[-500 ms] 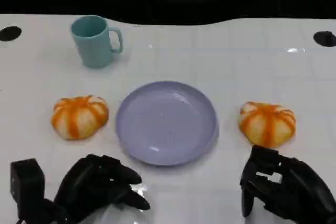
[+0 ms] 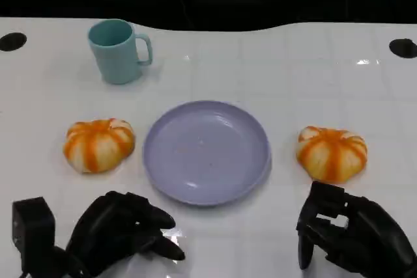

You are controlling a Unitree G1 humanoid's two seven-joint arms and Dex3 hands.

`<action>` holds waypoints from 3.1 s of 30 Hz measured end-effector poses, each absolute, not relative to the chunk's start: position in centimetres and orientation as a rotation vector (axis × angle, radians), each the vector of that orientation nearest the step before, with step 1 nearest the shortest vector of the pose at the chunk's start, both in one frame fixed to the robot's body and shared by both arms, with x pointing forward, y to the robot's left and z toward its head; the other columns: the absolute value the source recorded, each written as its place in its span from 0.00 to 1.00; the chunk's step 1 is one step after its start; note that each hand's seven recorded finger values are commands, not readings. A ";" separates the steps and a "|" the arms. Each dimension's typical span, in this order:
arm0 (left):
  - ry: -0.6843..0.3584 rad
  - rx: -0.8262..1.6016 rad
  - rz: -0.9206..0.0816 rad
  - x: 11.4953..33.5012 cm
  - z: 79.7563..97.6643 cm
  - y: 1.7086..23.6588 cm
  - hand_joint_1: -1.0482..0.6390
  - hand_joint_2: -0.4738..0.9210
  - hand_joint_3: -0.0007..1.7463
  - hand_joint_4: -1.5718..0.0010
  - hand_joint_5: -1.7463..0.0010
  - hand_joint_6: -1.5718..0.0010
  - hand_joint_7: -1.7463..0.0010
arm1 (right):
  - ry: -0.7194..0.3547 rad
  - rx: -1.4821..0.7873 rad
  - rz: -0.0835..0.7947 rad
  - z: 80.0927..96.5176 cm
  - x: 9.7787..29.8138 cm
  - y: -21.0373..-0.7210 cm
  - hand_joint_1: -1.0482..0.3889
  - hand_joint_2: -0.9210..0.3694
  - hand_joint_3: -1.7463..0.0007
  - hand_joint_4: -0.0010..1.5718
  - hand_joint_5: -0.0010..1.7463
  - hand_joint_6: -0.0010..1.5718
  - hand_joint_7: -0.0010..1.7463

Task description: Grasp the bread from the table and place it into the plate.

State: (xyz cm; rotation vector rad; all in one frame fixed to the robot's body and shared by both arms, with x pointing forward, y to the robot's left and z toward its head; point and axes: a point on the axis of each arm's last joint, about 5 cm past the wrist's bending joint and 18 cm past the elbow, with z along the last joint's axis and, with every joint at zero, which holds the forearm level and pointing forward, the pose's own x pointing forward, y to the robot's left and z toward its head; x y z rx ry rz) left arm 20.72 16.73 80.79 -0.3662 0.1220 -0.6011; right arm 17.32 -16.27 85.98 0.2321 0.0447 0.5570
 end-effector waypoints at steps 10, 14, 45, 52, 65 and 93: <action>0.123 -0.366 -0.601 20.8 80.8 16.7 0.00 0.85 0.00 0.00 0.89 0.00 1.00 | 0.045 0.231 0.554 86.0 17.3 -16.3 0.34 0.00 0.87 0.44 1.00 0.41 0.82; 0.123 -0.366 -0.600 20.8 80.8 16.7 0.00 0.86 0.00 0.00 0.89 0.00 1.00 | 0.015 0.217 0.550 86.3 17.6 -16.3 0.34 0.00 0.87 0.40 1.00 0.38 0.81; 0.118 -0.371 -0.601 20.8 80.8 16.5 0.00 0.84 0.00 0.00 0.89 0.00 1.00 | -0.373 -1.027 0.356 92.4 21.7 -19.5 0.35 0.05 1.00 0.16 0.15 0.18 0.00; 0.118 -0.372 -0.603 20.9 80.8 16.5 0.00 0.85 0.00 0.00 0.89 0.01 1.00 | -0.364 -1.177 0.346 92.3 22.4 -18.5 0.39 0.10 1.00 0.13 0.14 0.17 0.00; 0.116 -0.375 -0.606 20.9 80.8 16.5 0.00 0.85 0.00 0.00 0.89 0.00 1.00 | -0.261 -1.364 0.356 90.6 24.9 -17.1 0.32 0.09 1.00 0.12 0.13 0.18 0.00; 0.107 -0.371 -0.612 20.9 80.9 16.3 0.00 0.85 0.00 0.00 0.88 0.00 0.99 | -0.129 -1.326 0.336 86.5 28.3 -14.7 0.59 0.01 0.96 0.47 0.70 0.55 0.08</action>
